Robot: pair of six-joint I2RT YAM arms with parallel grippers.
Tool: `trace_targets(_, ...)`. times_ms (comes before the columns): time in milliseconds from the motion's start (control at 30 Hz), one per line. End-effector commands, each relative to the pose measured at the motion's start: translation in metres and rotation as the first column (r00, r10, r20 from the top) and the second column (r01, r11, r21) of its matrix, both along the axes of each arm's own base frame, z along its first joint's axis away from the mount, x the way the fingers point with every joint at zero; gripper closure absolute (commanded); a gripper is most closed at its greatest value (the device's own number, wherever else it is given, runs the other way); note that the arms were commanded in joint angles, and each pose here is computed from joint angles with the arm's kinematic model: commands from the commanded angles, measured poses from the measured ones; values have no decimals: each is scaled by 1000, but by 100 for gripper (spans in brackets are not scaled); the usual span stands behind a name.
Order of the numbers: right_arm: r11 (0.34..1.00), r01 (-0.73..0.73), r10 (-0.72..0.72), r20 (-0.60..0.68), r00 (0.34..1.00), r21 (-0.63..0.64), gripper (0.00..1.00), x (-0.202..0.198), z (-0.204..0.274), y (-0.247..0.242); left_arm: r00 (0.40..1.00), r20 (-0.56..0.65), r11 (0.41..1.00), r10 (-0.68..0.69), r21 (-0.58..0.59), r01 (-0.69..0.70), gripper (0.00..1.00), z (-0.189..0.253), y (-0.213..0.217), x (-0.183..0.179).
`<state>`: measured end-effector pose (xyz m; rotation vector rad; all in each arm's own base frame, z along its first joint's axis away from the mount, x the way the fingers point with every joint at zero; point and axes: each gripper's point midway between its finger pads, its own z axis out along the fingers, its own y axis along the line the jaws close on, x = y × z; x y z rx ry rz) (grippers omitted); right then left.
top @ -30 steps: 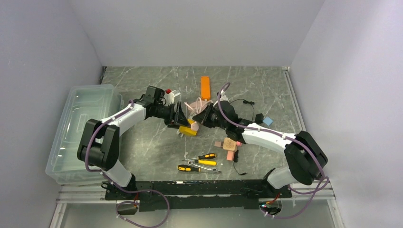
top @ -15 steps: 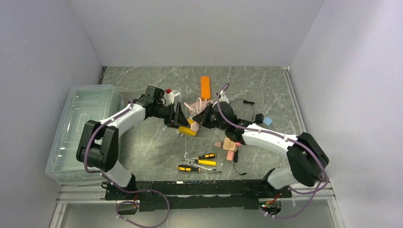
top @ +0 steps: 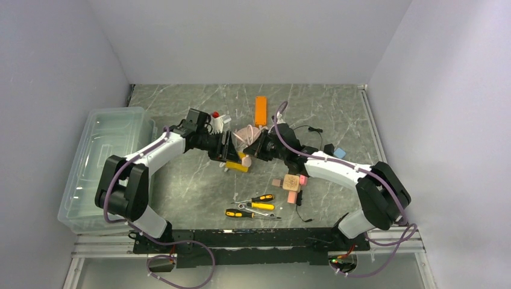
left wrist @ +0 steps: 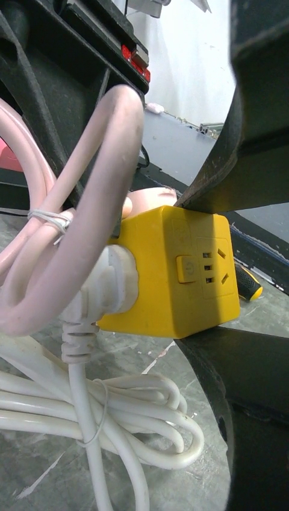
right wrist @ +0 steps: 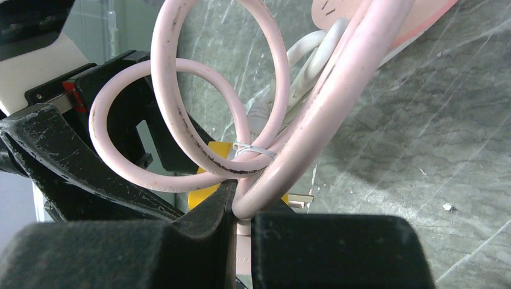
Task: Pull the plug off the socket
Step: Remove the plug from the socket.
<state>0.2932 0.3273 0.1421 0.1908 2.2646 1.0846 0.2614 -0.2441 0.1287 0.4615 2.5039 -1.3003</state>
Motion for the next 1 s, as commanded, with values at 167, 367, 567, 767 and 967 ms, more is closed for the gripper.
trace_targets(167, 994, 104, -106, 137, 985, 24, 100, 11, 31, -19, 996, -17, 995, 89, -53, -89, 100, 16, 17, 20)
trace_targets(367, 993, 119, -115, 153, 982, -18, 100, 0, 28, -21, 995, -21, 995, 94, -44, -94, 100, 13, 18, 21)
trace_targets(567, 992, 126, -121, 137, 983, -25, 100, 5, 28, -25, 998, 9, 995, 56, -89, -55, 100, 22, 13, 18)
trace_targets(767, 996, 88, -85, 98, 992, -25, 100, 17, 23, -24, 996, 84, 994, -42, -97, 50, 100, 33, -1, 3)
trace_targets(967, 998, 65, -64, 59, 996, -12, 100, 23, 13, -22, 991, 108, 994, -78, -70, 86, 100, 34, -7, -3)
